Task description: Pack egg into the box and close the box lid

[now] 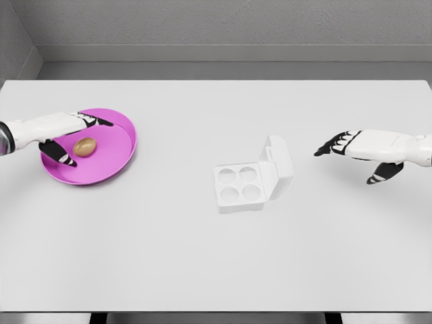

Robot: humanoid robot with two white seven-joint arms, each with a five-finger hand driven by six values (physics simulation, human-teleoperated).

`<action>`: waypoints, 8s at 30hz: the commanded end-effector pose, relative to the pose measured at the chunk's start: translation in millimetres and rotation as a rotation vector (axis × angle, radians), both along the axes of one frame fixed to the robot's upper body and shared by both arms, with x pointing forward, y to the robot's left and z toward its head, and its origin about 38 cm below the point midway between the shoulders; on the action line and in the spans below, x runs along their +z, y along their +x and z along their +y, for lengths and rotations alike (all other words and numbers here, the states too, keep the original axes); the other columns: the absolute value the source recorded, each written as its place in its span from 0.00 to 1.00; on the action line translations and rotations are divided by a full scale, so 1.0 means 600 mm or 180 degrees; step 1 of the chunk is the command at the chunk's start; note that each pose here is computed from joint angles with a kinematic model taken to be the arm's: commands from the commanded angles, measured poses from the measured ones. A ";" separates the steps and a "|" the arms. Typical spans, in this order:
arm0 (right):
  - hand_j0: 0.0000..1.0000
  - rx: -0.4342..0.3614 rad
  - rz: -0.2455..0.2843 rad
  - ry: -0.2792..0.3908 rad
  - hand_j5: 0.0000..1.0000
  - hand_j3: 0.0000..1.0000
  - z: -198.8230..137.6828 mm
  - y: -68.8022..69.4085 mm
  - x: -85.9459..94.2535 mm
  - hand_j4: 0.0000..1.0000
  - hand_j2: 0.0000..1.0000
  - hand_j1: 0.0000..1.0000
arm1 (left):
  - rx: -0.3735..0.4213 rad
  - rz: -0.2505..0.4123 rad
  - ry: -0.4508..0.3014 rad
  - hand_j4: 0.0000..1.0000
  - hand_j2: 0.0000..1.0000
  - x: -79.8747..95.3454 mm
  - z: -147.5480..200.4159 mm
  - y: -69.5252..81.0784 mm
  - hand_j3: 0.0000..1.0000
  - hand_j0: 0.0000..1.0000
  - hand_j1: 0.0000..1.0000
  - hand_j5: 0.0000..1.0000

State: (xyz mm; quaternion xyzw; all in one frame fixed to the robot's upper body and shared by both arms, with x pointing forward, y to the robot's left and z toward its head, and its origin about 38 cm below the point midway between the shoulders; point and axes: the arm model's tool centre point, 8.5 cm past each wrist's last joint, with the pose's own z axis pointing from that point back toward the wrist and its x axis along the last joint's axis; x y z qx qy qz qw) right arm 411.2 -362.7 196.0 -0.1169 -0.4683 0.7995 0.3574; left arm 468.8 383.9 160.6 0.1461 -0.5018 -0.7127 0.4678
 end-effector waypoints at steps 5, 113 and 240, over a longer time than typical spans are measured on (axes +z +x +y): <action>1.00 -0.0021 0.0001 0.0018 1.00 1.00 -0.002 0.001 0.001 1.00 1.00 1.00 | 0.0015 -0.0009 0.0023 1.00 1.00 0.002 0.002 0.001 1.00 1.00 1.00 1.00; 1.00 0.0090 -0.0010 0.0007 1.00 1.00 0.014 -0.008 0.003 1.00 1.00 1.00 | -0.0842 -0.0301 -0.0657 0.33 0.33 0.041 -0.177 -0.033 0.33 0.33 0.33 0.33; 1.00 0.0360 0.0049 0.0195 1.00 1.00 0.078 -0.023 -0.023 1.00 1.00 1.00 | -0.1587 -0.0112 -0.1992 1.00 1.00 0.144 -0.221 -0.158 1.00 1.00 1.00 1.00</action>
